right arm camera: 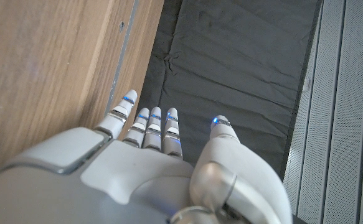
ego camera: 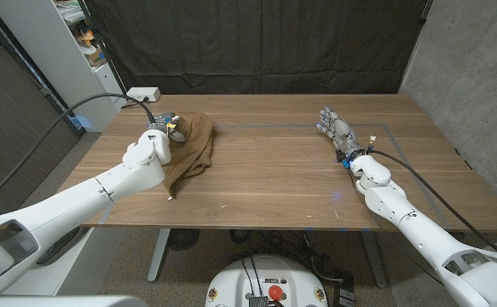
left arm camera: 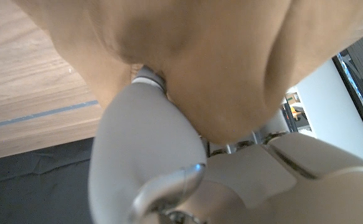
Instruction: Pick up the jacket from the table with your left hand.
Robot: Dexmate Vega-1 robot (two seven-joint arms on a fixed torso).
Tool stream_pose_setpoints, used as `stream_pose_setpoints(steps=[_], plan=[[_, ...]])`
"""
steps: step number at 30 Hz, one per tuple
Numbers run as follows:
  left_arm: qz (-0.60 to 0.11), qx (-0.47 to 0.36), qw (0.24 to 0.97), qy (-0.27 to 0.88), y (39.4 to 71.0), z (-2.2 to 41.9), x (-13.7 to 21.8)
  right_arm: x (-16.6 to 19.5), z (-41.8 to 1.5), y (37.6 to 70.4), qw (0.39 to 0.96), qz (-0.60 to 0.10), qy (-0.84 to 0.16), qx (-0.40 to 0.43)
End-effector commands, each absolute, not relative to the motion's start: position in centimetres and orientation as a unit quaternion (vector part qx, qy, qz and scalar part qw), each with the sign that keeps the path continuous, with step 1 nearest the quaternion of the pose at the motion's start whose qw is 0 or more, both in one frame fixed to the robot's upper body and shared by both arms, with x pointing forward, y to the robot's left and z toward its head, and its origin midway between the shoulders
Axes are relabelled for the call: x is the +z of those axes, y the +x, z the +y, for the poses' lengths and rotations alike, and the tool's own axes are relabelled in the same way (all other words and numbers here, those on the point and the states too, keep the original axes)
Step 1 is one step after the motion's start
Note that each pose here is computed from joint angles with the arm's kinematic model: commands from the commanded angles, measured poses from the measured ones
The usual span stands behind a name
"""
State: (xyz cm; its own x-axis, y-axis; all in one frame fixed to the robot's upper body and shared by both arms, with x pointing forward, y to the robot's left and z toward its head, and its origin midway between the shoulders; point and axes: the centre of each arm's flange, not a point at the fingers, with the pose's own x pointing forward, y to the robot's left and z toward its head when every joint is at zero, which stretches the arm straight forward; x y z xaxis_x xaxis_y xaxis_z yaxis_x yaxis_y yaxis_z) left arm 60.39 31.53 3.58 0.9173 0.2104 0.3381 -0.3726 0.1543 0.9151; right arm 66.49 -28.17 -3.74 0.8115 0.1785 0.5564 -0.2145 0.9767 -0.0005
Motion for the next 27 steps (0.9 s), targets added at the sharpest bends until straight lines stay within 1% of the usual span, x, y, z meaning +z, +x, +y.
stream_pose_setpoints(steps=[1, 27], plan=[[-0.082, 0.212, 0.755, 0.615, 59.4, 31.7, 4.7, -3.1, -28.1, 66.1, 0.949, -0.296, 0.030, 0.106], [-0.114, 0.233, 0.748, 0.611, 57.7, 30.6, 7.9, -2.5, -28.8, 65.6, 0.946, -0.306, 0.034, 0.101]])
